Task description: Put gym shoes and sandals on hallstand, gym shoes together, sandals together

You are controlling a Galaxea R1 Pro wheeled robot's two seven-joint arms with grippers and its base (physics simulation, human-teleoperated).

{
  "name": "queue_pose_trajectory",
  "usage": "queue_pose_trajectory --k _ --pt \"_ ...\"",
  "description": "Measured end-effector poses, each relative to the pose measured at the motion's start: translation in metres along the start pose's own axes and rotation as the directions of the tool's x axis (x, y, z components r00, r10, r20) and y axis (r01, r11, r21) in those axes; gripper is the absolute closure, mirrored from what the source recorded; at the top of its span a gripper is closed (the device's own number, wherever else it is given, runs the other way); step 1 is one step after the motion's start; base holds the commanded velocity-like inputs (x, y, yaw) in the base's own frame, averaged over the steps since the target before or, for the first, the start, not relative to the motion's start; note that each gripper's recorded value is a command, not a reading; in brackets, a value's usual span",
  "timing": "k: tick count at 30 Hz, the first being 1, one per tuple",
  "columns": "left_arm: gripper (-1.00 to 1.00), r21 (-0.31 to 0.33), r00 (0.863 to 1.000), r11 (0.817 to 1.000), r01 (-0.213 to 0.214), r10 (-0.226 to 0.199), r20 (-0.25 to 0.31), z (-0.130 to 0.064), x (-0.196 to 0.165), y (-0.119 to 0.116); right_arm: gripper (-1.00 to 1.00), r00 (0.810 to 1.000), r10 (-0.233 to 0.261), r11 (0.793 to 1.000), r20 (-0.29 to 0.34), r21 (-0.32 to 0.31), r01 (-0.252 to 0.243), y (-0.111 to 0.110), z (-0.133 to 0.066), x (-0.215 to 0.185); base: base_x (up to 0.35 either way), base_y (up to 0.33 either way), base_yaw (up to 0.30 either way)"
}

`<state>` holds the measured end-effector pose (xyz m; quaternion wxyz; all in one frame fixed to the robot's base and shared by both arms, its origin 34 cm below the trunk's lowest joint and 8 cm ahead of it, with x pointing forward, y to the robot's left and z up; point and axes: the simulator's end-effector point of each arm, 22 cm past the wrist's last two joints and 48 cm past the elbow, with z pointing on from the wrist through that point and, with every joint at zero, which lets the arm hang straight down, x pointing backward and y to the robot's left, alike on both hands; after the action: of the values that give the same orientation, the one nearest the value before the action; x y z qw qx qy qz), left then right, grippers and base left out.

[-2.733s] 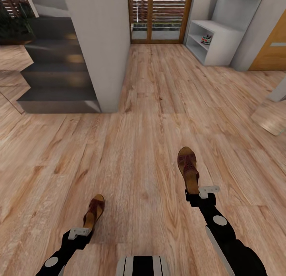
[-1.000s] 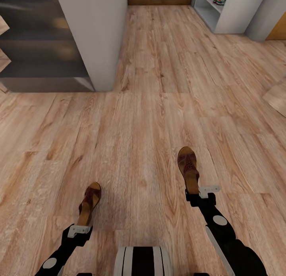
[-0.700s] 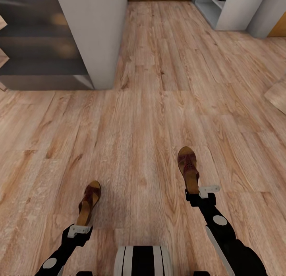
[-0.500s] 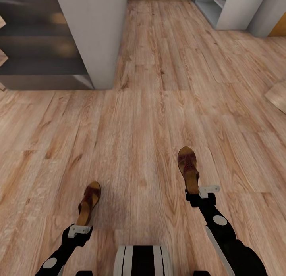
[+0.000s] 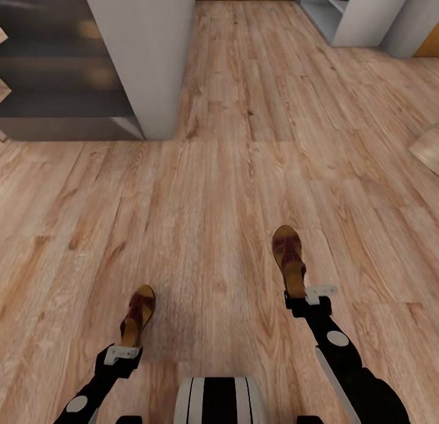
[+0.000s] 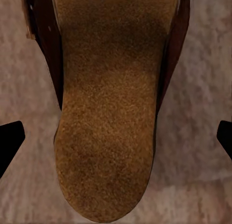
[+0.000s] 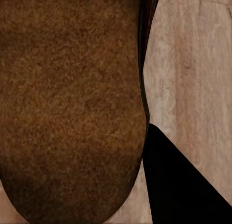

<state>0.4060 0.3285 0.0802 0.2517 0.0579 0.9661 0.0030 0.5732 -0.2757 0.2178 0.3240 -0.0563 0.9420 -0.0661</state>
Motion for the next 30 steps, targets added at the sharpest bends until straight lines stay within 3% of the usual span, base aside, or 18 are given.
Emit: queue_pose_trajectory --k 30 --pt "-1.00 0.003 1.000 1.000 -0.002 0.002 -0.011 0.0010 0.0069 -0.0012 1.00 1.000 -0.002 1.000 -0.011 -0.001 0.002 0.0007 0.0029 0.0060 0.034 0.007 0.000"
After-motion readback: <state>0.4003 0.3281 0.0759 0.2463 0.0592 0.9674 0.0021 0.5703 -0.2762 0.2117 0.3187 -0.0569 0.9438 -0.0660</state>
